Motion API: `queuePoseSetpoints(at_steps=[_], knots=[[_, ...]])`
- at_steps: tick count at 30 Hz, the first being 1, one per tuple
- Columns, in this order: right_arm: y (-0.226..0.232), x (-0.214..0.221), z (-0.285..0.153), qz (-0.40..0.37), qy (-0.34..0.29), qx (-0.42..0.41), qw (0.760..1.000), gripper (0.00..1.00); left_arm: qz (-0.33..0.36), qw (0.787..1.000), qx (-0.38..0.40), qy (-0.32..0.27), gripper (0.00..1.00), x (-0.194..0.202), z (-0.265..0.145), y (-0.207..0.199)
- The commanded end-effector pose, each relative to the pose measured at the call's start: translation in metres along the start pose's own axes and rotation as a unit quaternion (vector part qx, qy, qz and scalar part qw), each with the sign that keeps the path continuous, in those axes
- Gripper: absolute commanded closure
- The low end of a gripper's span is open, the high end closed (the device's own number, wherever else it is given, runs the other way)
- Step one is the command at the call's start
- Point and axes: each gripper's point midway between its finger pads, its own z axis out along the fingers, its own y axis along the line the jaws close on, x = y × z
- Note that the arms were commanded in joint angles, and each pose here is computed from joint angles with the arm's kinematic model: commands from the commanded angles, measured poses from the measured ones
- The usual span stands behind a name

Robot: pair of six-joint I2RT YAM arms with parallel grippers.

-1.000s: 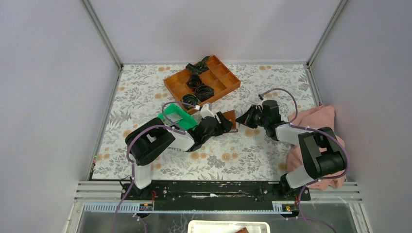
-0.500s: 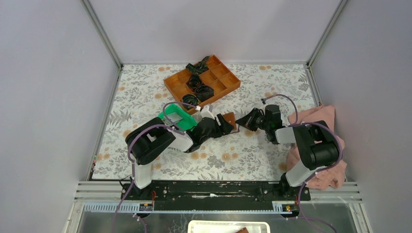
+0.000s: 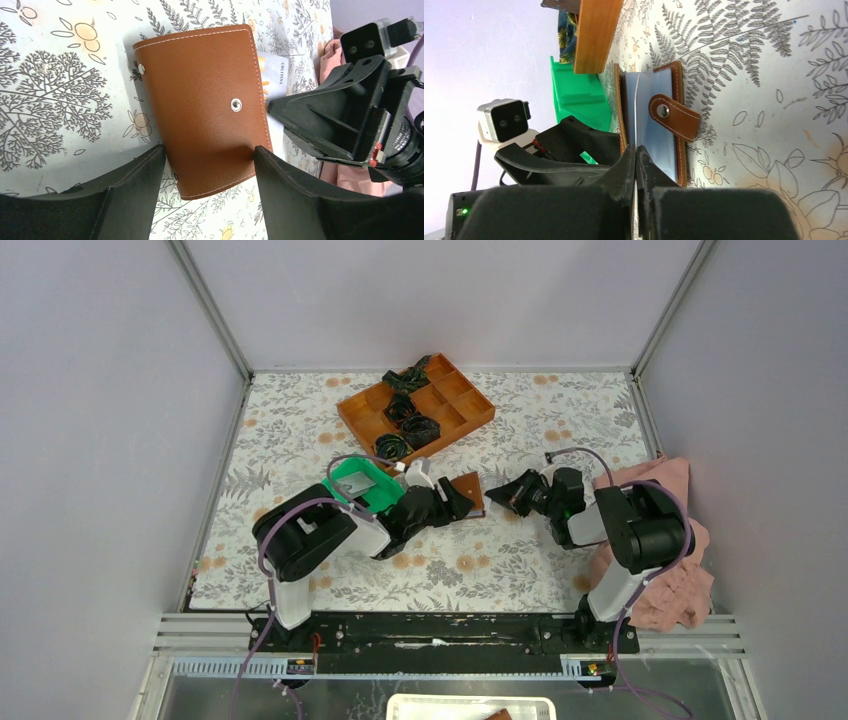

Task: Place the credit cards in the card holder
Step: Open the card holder at the center of the board.

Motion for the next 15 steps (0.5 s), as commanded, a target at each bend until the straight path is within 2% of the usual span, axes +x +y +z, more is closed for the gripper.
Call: queuePoseSetpoints(at_steps=[1, 7, 15], knots=[[0.034, -0.009, -0.006, -0.031, -0.011, -0.053, 0.998, 1.00, 0.004, 1.000, -0.023, -0.018, 0.27, -0.007, -0.005, 0.012], [0.047, -0.011, -0.013, -0.045, -0.017, -0.063, 0.997, 1.00, -0.003, 1.000, -0.003, -0.023, 0.27, -0.010, -0.002, 0.006], [0.042, -0.007, -0.012, -0.042, -0.008, -0.062, 0.997, 1.00, -0.008, 0.999, 0.035, -0.027, 0.27, -0.014, 0.002, -0.007]])
